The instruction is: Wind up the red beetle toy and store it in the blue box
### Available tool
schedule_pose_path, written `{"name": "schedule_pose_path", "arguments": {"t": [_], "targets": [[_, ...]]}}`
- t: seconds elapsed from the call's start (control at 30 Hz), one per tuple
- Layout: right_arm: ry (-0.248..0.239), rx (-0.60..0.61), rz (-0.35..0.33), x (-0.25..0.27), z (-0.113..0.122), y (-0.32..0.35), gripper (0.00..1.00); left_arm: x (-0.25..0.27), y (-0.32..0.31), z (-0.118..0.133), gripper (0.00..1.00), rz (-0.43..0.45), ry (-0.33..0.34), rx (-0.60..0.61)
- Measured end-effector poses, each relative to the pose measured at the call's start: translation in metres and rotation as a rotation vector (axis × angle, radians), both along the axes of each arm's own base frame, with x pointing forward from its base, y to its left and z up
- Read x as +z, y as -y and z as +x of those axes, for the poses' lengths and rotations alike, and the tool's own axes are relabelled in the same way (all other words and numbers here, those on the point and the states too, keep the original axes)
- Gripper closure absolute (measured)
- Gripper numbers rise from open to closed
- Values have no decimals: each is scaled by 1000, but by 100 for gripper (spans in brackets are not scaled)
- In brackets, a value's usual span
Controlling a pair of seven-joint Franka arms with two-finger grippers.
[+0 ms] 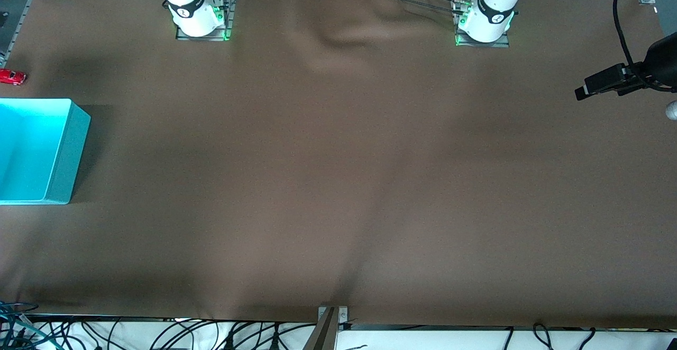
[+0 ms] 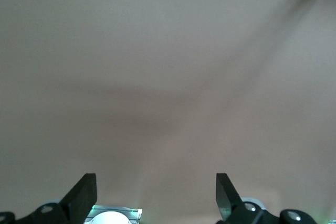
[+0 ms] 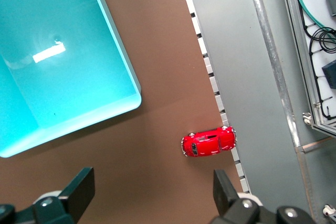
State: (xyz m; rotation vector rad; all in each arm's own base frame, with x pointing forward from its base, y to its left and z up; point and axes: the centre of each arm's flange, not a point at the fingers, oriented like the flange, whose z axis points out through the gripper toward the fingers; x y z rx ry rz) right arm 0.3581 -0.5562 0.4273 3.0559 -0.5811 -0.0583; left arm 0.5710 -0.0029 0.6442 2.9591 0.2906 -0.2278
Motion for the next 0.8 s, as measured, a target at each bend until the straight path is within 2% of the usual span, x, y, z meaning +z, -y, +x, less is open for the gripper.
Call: {"name": "schedule_pose_path", "arguments": {"t": [0.33, 0.5, 0.8], "targets": [[84, -101, 41, -35, -10, 19, 0, 0, -1, 0, 0, 0, 0, 2], [96, -144, 47, -46, -24, 30, 0, 0, -1, 0, 0, 0, 1, 2], [113, -256, 16, -54, -46, 49, 0, 0, -1, 0, 0, 0, 1, 2]]}}
